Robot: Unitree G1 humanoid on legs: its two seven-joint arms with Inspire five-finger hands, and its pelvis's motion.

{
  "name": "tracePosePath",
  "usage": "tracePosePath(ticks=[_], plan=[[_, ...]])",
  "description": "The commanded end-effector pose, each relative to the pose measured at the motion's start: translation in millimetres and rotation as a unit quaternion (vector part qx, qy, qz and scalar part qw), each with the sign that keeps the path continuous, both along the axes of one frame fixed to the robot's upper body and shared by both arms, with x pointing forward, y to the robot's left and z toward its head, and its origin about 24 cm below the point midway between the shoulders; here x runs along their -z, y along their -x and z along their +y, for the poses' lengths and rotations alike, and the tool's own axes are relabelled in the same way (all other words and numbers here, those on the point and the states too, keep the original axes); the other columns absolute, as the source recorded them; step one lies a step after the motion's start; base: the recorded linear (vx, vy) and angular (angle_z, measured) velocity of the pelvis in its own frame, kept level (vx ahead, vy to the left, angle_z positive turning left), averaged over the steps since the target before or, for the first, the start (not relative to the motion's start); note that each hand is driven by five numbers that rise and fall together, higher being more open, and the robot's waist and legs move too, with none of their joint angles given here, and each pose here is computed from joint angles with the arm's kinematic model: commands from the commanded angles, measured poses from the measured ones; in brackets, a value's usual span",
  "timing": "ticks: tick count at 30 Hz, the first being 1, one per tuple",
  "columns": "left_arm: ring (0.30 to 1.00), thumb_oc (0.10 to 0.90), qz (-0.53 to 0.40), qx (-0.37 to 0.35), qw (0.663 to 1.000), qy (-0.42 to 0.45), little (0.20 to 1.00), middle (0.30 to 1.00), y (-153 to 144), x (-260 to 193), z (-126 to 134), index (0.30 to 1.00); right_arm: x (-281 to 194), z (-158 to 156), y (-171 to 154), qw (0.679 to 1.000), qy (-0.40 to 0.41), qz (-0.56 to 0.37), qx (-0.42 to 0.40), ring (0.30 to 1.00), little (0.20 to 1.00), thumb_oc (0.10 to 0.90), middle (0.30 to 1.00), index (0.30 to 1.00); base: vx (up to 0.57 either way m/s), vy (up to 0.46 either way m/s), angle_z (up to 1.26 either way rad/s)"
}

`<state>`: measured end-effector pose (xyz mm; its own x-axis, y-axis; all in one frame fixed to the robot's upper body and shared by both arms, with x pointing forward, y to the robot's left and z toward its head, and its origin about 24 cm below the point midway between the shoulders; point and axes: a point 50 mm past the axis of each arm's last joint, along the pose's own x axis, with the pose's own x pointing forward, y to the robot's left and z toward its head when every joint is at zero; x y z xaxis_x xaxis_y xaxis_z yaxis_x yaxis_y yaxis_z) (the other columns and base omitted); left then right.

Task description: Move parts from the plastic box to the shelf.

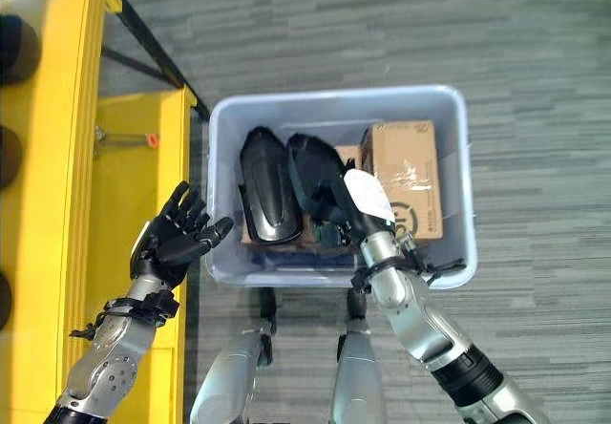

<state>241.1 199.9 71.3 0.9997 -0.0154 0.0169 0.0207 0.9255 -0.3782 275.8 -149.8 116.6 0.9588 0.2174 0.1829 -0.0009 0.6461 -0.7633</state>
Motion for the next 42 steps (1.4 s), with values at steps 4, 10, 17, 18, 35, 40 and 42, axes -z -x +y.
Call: tracePosePath(ticks=[4,10,17,18,35,40,42], plan=[[1.0,0.9,-0.056,0.015,0.998,-0.001,1.0,1.0,2,-16,-6,1.0,-40,2,23,0.981,-0.141,-0.123,-0.046,0.3,0.3,0.4,0.3,0.3,0.14,-0.076,-0.2],[1.0,0.9,-0.044,0.022,0.999,-0.008,1.0,1.0,-4,-12,-18,1.0,-33,2,23,0.984,-0.143,-0.101,-0.036,0.3,0.3,0.4,0.3,0.3,0.12,-0.055,-0.13],[1.0,0.9,-0.039,0.022,0.999,-0.007,1.0,1.0,-10,-12,-26,1.0,-36,0,23,0.978,-0.182,-0.095,-0.041,0.3,0.3,0.4,0.3,0.3,0.05,-0.004,-0.05],[1.0,0.9,-0.039,0.02,0.999,-0.006,1.0,1.0,-10,-12,-26,1.0,-37,1,23,0.976,-0.19,-0.099,-0.044,0.3,0.3,0.4,0.3,0.3,0.02,-0.003,-0.04],[1.0,0.9,-0.015,0.026,0.999,-0.011,1.0,1.0,-2,-3,-21,1.0,-50,15,29,0.969,-0.188,-0.142,-0.079,0.3,0.3,0.4,0.3,0.3,-0.01,-0.024,0.05],[1.0,0.9,-0.009,0.011,1.0,0.001,1.0,1.0,2,-2,-17,1.0,-65,17,27,0.967,-0.157,-0.17,-0.106,0.3,0.3,0.4,0.3,0.3,-0.11,-0.059,0.26],[1.0,0.9,-0.01,0.0,1.0,0.005,1.0,1.0,5,0,-12,1.0,-70,20,27,0.966,-0.15,-0.173,-0.123,0.3,0.3,0.4,0.3,0.3,-0.07,-0.047,0.15]])
